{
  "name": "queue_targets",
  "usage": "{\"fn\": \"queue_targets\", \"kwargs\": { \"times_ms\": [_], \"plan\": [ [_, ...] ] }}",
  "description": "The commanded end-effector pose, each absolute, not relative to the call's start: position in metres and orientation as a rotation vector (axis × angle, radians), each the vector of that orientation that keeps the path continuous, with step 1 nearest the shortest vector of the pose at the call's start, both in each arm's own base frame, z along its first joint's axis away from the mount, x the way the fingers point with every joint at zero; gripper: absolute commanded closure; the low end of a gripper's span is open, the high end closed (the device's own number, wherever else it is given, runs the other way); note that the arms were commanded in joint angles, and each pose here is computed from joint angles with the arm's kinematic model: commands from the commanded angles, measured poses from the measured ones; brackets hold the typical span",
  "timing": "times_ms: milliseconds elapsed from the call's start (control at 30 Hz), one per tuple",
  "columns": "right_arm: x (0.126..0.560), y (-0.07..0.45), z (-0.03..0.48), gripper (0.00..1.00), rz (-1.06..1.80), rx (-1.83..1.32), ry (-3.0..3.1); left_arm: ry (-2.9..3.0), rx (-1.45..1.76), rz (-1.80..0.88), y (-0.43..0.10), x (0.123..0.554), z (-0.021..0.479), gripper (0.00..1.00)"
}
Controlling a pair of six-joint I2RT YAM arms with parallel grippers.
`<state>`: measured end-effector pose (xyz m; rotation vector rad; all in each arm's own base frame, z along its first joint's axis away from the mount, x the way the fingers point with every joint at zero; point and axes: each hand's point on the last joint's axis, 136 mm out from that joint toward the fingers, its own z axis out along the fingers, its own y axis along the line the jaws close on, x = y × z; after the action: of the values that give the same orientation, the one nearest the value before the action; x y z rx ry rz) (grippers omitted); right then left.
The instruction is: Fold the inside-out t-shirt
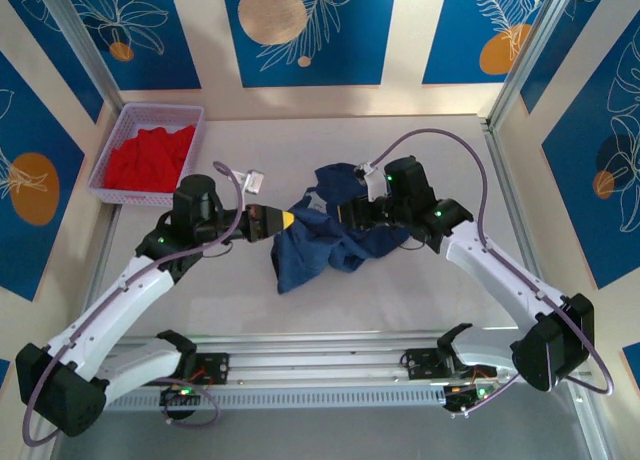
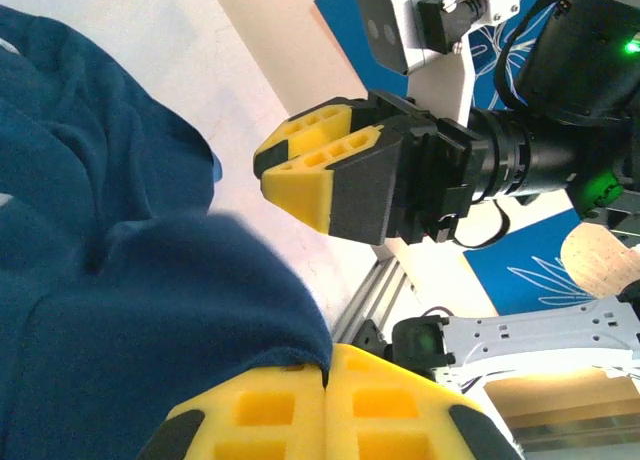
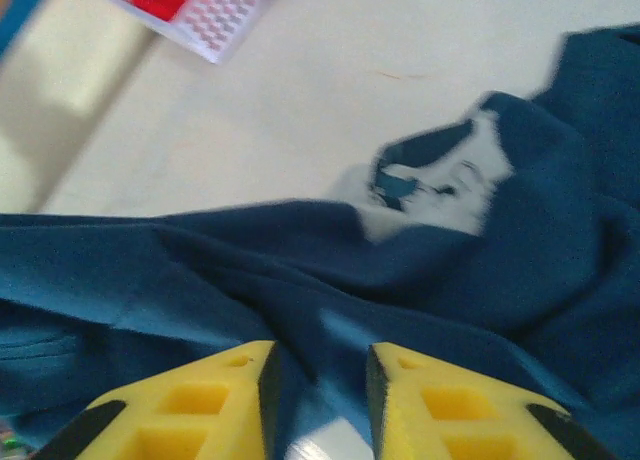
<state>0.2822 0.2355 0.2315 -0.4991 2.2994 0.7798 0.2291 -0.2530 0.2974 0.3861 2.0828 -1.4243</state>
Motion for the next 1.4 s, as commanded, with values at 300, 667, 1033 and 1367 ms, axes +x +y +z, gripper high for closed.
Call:
{"fn": "queue_targets", "kwargs": {
  "times_ms": [300, 667, 1033, 1367],
  "plan": [
    [0.211, 0.279, 0.254, 0.74, 0.880, -0.922, 2.021, 2.079, 0.358, -1.432, -0.253, 0.238, 0.296, 1.00],
    [0.202, 0.320, 0.233, 0.78, 0.870, -1.046, 1.984, 2.082, 0.356, -1.434, -0.253, 0.236, 0.295, 1.00],
    [0.246, 0.315, 0.217, 0.71, 0.648, -0.919, 2.035, 2.074, 0.380, -1.459, -0.255, 0.232, 0.296, 1.00],
    [0.274, 0.315, 0.206, 0.69, 0.599, -0.877, 2.040, 2.045, 0.419, -1.482, -0.256, 0.227, 0.300, 1.00]
  ]
}}
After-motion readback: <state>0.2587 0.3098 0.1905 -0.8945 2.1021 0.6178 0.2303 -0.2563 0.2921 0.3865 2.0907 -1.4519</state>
